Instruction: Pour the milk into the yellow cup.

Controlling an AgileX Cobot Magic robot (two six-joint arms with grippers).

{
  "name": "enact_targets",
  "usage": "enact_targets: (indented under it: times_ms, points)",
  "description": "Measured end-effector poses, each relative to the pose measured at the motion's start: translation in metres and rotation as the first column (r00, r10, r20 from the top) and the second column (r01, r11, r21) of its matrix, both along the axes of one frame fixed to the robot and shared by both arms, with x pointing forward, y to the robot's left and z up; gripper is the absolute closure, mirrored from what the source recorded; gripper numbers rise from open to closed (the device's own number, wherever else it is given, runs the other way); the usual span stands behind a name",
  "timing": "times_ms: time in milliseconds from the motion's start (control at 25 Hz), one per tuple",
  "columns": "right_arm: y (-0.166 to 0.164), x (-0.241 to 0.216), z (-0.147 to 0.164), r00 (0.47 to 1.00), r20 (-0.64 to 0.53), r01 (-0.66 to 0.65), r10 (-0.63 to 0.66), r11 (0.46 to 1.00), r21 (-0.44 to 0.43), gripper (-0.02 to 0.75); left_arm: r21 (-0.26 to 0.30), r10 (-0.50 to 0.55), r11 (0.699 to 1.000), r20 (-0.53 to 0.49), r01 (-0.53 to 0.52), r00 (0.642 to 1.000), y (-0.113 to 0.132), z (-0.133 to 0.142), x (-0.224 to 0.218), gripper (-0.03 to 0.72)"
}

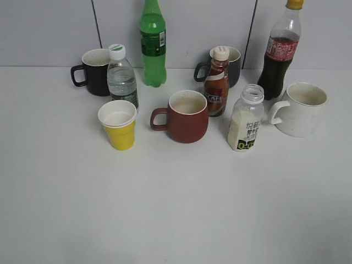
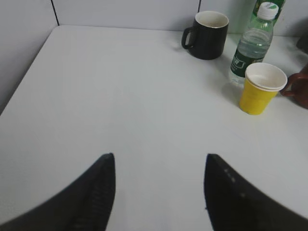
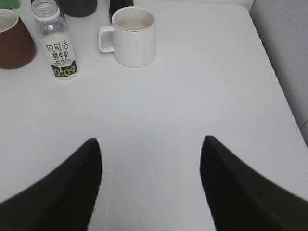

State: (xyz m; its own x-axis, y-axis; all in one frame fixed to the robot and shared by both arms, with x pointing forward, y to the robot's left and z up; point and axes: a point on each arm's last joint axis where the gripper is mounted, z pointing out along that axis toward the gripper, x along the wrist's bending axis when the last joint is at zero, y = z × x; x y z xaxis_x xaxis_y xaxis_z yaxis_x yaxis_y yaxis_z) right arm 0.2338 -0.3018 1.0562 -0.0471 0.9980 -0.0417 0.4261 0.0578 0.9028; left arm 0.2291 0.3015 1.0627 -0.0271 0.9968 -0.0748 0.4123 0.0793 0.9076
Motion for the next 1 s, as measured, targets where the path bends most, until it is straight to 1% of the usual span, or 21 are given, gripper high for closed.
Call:
enact_targets:
  times_ms: [240, 1000]
  points:
    - [0.0001, -0.0011, -0.0001, 1.0, 0.005, -0.001, 0.001, 1.0, 0.002, 0.255, 0.0, 0.001, 1.0, 0.002, -0.001, 1.0, 0.0, 0.0, -0.0003, 0.255]
    - [0.0002, -0.0013, -0.0002, 1.0, 0.006, -0.001, 0.001, 1.0, 0.003, 0.255, 0.0, 0.001, 1.0, 0.002, -0.001, 1.0, 0.0, 0.0, -0.0003, 0.258]
